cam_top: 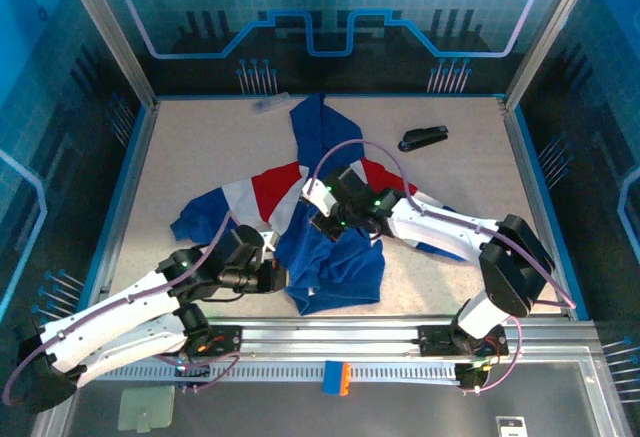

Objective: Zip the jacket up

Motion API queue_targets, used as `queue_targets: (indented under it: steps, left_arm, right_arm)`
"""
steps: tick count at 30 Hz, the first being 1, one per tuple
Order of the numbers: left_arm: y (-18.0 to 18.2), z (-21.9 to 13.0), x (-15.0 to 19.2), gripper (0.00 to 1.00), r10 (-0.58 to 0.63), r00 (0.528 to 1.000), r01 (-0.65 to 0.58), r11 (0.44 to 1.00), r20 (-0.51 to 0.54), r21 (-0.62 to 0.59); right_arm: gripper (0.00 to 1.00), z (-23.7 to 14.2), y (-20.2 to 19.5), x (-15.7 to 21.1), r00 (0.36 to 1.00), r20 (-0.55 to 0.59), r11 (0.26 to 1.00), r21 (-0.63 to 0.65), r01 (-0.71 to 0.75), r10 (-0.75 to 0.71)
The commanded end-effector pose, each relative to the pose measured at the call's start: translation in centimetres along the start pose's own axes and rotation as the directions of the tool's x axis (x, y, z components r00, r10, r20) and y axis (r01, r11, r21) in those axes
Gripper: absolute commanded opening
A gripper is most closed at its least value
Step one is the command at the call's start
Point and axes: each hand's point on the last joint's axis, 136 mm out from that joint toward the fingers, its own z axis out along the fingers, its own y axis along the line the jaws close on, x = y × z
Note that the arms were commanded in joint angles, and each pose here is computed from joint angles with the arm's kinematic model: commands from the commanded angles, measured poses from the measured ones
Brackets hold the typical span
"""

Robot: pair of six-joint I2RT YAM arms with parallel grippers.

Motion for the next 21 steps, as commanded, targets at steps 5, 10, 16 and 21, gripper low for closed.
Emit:
queue_targets:
  steps: [5,10,16,21]
  left_arm:
    - [1.3,0.0,1.6,0.00,-0.037,0.998,0.035,0.999,-0.054,-0.033]
    - [1.2,-0.1,1.5,0.00,-0.042,0.998,0.040,0.999,-0.044,-0.026]
    - [1.1,-0.1,1.5,0.00,-0.042,0.998,0.041,0.999,-0.047,-0.022]
    - [1.1,-0.1,1.5,0.00,-0.041,0.998,0.040,0.999,-0.049,-0.024]
  right_arm:
    - [0.00,0.0,-3.0,-1.6,1.000,0.028,0.997,0.078,-0.014,0.012]
    - [0.00,0.2,-3.5,-1.8,0.999,0.029,0.997,0.080,-0.018,0.016]
    - [0.00,0.7,-4.4,-2.2,0.999,0.033,0.996,0.083,-0.027,0.025]
    - [0.00,1.2,-4.9,-2.6,0.999,0.035,0.996,0.086,-0.032,0.029]
